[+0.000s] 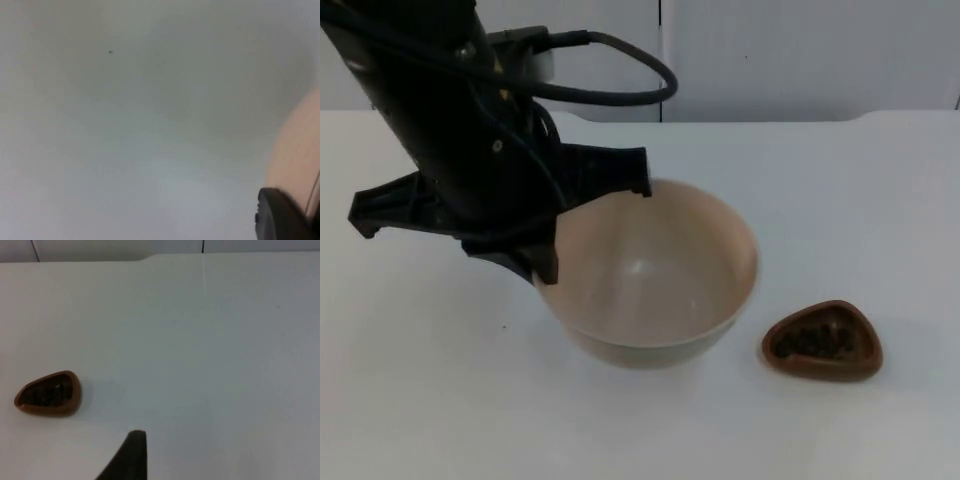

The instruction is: Pick up the bowl with the left hand and pour the coffee beans from the cup into the bowl with the right hand.

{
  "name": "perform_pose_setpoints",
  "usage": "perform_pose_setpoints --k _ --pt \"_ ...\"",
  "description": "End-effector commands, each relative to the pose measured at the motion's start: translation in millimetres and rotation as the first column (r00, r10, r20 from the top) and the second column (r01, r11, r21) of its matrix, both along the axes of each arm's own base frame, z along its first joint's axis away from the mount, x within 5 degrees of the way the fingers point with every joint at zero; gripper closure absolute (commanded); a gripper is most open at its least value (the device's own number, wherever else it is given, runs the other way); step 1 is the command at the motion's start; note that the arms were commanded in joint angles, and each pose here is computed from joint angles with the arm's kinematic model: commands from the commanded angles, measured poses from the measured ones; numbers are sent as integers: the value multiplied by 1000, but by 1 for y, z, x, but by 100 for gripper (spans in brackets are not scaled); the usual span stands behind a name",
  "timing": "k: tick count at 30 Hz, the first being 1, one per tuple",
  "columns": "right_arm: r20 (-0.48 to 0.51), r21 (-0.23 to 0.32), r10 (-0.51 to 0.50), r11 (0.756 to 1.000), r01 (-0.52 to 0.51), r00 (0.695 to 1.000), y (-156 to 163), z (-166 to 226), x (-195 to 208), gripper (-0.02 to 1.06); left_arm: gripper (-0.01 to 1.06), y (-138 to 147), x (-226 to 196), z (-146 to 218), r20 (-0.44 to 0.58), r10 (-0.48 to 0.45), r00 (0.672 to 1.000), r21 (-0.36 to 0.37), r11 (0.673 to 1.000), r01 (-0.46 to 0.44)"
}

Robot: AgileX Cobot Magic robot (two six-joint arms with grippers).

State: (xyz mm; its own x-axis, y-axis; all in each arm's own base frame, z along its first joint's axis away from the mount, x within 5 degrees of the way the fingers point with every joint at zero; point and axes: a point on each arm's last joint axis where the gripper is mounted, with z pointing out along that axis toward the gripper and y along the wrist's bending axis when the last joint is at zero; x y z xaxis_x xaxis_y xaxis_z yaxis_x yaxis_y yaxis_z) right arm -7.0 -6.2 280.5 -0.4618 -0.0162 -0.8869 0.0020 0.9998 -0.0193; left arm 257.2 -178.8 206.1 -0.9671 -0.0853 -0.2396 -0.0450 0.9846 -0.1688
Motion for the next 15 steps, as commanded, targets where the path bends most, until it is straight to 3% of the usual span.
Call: perform_pose_setpoints --k 1,15 --pt "6 3 -7 1000 7 1000 0 0 0 -1 105 0 -2 1 6 31 1000 7 999 -31" --pt "9 13 0 1000 0 1000 1 0 0 -1 105 -14 -13 1 20 -22 1000 26 999 22"
